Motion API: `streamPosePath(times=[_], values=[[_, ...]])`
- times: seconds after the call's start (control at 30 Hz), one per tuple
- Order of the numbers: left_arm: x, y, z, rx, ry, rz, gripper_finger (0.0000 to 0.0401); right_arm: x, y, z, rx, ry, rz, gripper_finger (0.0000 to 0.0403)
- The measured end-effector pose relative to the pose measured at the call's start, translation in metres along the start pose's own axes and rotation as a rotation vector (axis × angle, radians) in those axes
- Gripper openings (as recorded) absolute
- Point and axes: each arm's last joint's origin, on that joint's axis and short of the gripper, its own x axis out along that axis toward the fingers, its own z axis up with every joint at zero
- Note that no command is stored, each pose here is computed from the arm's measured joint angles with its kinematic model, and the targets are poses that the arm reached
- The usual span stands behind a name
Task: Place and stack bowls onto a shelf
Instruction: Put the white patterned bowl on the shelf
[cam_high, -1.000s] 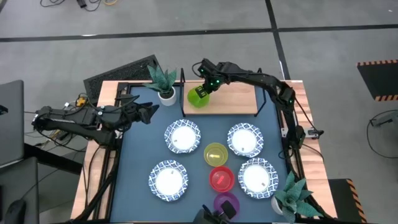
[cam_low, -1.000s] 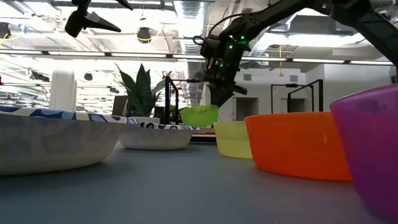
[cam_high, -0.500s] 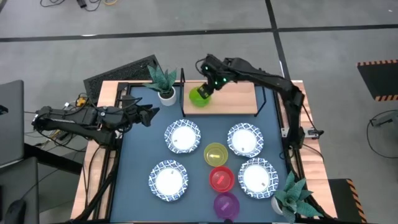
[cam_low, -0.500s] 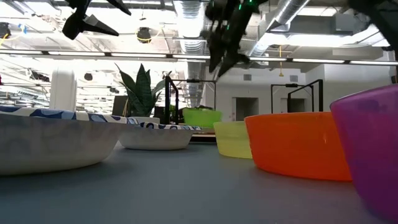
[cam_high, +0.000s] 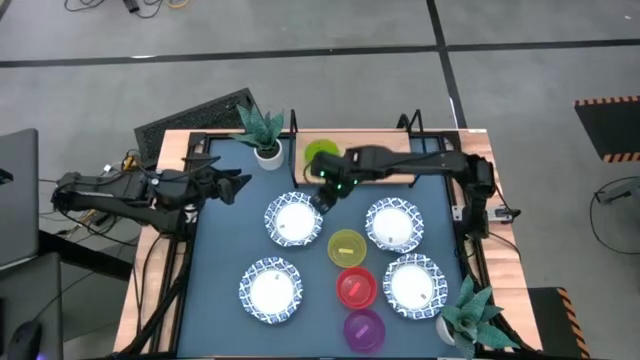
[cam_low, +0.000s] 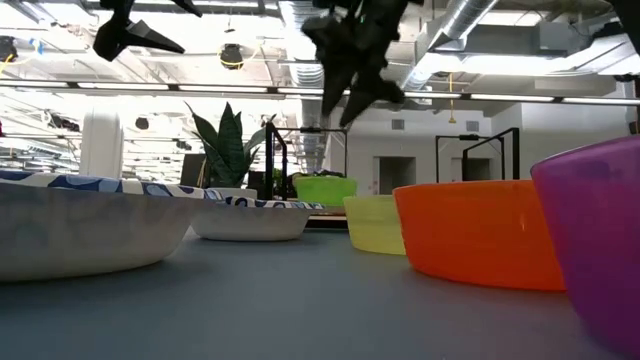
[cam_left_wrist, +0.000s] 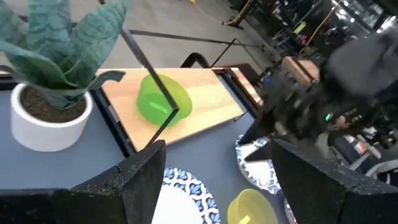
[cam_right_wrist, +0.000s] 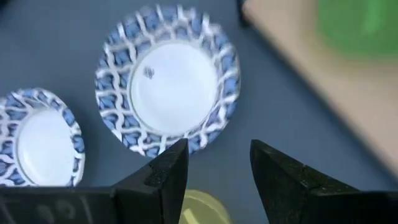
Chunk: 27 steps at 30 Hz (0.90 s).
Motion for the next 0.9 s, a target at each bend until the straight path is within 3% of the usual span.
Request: streamPosePath(times=[0.43, 0.9], values=[[-0.019, 0.016, 0.005, 0.013, 0.018, 0.007, 0.0274, 0.078, -0.019, -0.032, 0.25, -0.063, 0.124, 0.0199], [-0.021, 0.019, 0.004, 0.032, 0.035, 0.026, 0.0274, 0.123, -0.029, -0.041, 0.281, -0.056, 0.081, 0.0194]])
